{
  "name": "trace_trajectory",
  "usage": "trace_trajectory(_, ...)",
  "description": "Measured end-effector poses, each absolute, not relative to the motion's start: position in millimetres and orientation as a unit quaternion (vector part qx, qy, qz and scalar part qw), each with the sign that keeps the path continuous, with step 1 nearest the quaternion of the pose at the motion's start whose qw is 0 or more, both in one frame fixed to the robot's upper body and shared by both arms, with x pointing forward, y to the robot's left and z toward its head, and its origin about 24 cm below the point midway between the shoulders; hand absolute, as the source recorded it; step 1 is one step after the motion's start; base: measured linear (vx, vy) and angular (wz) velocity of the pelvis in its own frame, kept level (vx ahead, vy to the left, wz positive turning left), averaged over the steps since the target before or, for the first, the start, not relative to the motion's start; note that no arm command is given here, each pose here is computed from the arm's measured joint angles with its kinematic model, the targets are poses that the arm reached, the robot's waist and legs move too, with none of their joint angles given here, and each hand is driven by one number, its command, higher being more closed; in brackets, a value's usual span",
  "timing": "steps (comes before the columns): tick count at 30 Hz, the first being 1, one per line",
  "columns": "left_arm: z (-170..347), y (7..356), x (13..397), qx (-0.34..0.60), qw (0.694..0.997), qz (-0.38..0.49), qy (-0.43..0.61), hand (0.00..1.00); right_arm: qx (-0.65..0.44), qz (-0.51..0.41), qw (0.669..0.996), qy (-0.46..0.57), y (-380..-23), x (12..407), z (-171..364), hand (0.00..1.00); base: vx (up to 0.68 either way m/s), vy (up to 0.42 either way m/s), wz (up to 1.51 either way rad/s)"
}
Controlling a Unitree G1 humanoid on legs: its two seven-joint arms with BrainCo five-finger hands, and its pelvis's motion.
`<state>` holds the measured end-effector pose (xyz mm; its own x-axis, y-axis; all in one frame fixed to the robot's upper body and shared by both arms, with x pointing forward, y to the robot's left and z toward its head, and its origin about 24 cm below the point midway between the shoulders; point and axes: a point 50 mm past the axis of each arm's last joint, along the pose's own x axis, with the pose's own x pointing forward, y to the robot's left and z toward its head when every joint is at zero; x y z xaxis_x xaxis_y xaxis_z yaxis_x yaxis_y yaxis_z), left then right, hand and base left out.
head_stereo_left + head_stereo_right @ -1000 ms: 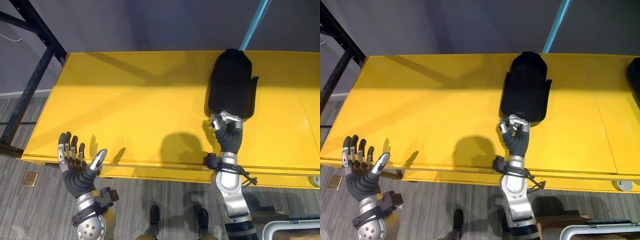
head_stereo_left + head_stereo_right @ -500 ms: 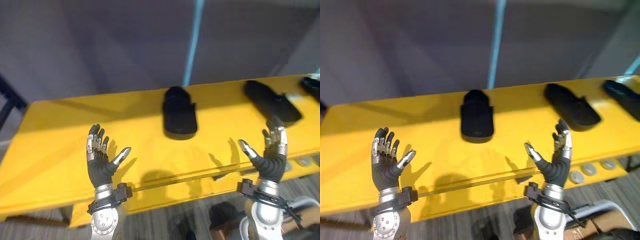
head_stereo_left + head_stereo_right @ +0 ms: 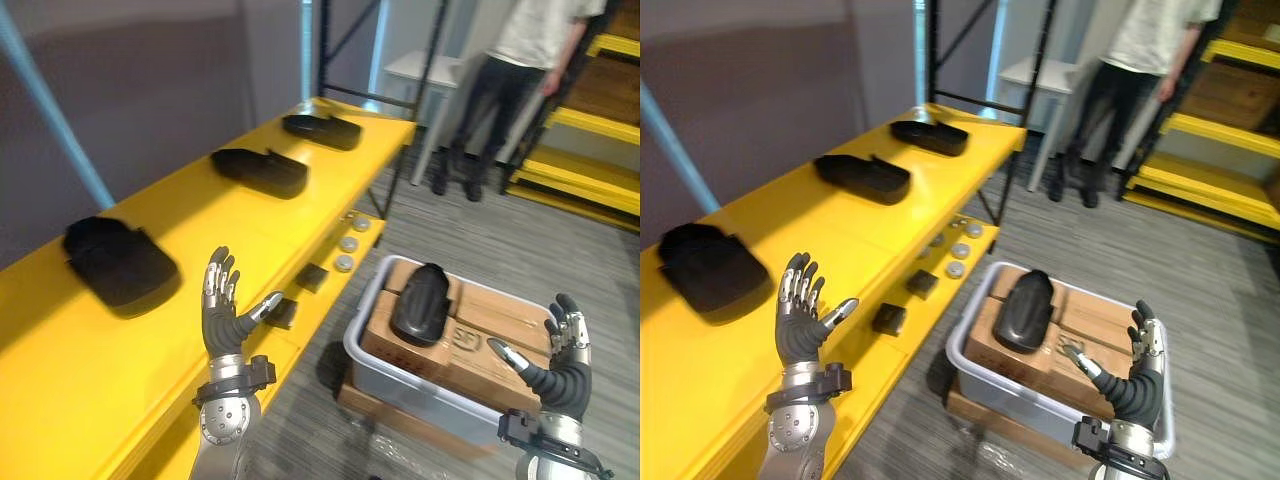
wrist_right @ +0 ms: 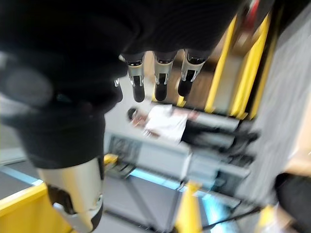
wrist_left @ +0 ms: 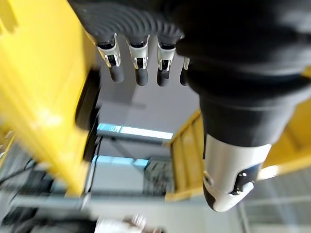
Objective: Walk over and take plastic housings, then place them on the shelf
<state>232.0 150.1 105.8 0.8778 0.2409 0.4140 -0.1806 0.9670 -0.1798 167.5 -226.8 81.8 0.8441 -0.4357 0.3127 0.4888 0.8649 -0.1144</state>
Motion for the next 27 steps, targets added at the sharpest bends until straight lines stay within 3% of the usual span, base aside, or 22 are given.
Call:
trace_trajectory(9,98.9,138.0,251.6,-0.116,0.968,0.11,-0.191,0.0,-0.095,-0.193,0.972,-0.09,-215.3,177.9,62.4,0.0,0.05,-0.281,-0.49)
trace_trajectory(15,65.8,149.2,257.3,-0.078,0.981,0.133,-0.119,0.0,-0.078,-0.187,0.978,-0.054,-211.4,204.7,40.6,0.0,0.01,-0.038,0.03)
trace_trajectory(21,14.0,162.3,259.8,0.015,0.994,0.113,0.001,0.0,-0.043,-0.205,0.976,-0.057,-199.0,270.0,47.8,0.0,-0.03,0.124,0.1)
trace_trajectory(27,0.5,172.3,274.3,0.061,0.992,0.102,0.039,0.0,-0.032,-0.267,0.953,-0.138,-196.2,358.1,139.6,0.0,-0.05,0.119,0.15)
